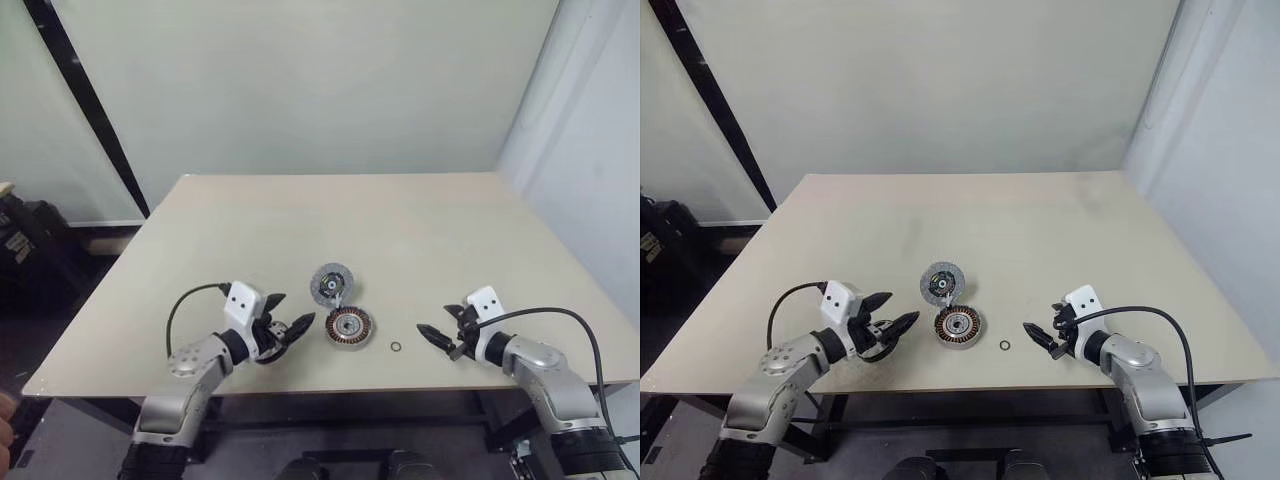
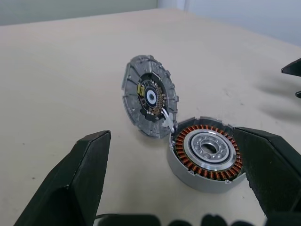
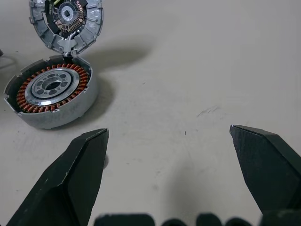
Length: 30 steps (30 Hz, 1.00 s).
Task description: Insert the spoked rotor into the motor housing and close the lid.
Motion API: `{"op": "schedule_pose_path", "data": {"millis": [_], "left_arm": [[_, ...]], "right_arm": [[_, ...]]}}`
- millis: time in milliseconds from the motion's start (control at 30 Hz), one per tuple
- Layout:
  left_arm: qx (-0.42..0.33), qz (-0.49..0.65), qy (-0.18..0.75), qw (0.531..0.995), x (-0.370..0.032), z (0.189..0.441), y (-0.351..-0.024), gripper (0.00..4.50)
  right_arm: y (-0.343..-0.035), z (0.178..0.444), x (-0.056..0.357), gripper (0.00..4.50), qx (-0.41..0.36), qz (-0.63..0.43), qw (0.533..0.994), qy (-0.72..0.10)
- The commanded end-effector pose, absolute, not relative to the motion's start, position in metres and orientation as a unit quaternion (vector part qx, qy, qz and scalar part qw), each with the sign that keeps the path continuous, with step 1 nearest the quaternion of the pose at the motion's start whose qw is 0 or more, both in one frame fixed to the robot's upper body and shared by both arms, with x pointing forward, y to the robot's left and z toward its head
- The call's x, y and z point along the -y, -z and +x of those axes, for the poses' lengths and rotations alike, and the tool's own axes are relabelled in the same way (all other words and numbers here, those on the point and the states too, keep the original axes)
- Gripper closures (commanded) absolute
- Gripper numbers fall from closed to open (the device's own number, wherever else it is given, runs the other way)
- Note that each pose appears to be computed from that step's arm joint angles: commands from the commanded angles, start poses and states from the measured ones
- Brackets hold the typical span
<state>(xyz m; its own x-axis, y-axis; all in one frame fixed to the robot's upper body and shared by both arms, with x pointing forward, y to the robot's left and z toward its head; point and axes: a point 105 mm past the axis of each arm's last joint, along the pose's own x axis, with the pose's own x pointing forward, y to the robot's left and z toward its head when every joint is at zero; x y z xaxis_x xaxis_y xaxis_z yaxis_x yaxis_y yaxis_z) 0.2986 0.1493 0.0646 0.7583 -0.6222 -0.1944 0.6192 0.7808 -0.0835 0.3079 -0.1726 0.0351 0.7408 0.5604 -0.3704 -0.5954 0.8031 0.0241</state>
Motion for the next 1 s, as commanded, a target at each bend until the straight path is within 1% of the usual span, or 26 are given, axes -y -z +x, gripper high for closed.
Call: {"op": "schedule_pose_path", "data": {"millis": [33, 200, 333, 433, 533, 600, 667, 733, 833, 1000], "left_arm": [[-0.076, 0.006, 0.341, 0.937, -0.145, 0.305, -0.08, 0.08], [-0.072, -0.01, 0.323, 0.943, -0.147, 0.304, -0.081, 0.08], [-0.088, -0.028, 0.29, 0.953, -0.157, 0.3, -0.08, 0.08], [-0.116, -0.055, 0.243, 0.962, -0.17, 0.293, -0.079, 0.08], [-0.143, -0.077, 0.215, 0.963, -0.18, 0.285, -0.076, 0.08], [-0.19, -0.117, 0.194, 0.955, -0.188, 0.271, -0.068, 0.08], [-0.22, -0.132, 0.201, 0.945, -0.191, 0.259, -0.066, 0.08], [-0.239, -0.122, 0.218, 0.938, -0.19, 0.25, -0.065, 0.08], [-0.264, -0.074, 0.287, 0.918, -0.18, 0.233, -0.062, 0.08], [-0.257, -0.035, 0.341, 0.904, -0.17, 0.227, -0.064, 0.08]], "right_arm": [[-0.052, 0.315, 0.169, 0.0, -0.15, -0.056, 0.935, -0.316], [-0.058, 0.316, 0.163, 0.0, -0.134, -0.056, 0.932, -0.331], [-0.053, 0.315, 0.16, 0.0, -0.163, -0.066, 0.925, -0.338], [-0.047, 0.309, 0.15, 0.0, -0.183, -0.077, 0.91, -0.363], [-0.041, 0.305, 0.142, 0.0, -0.202, -0.081, 0.9, -0.378], [-0.036, 0.3, 0.136, 0.0, -0.214, -0.083, 0.892, -0.39], [-0.031, 0.299, 0.133, 0.0, -0.222, -0.09, 0.887, -0.395], [-0.027, 0.298, 0.13, 0.0, -0.227, -0.096, 0.884, -0.398], [-0.022, 0.298, 0.123, 0.0, -0.231, -0.1, 0.88, -0.404], [-0.017, 0.303, 0.116, 0.0, -0.234, -0.104, 0.879, -0.403]]}}
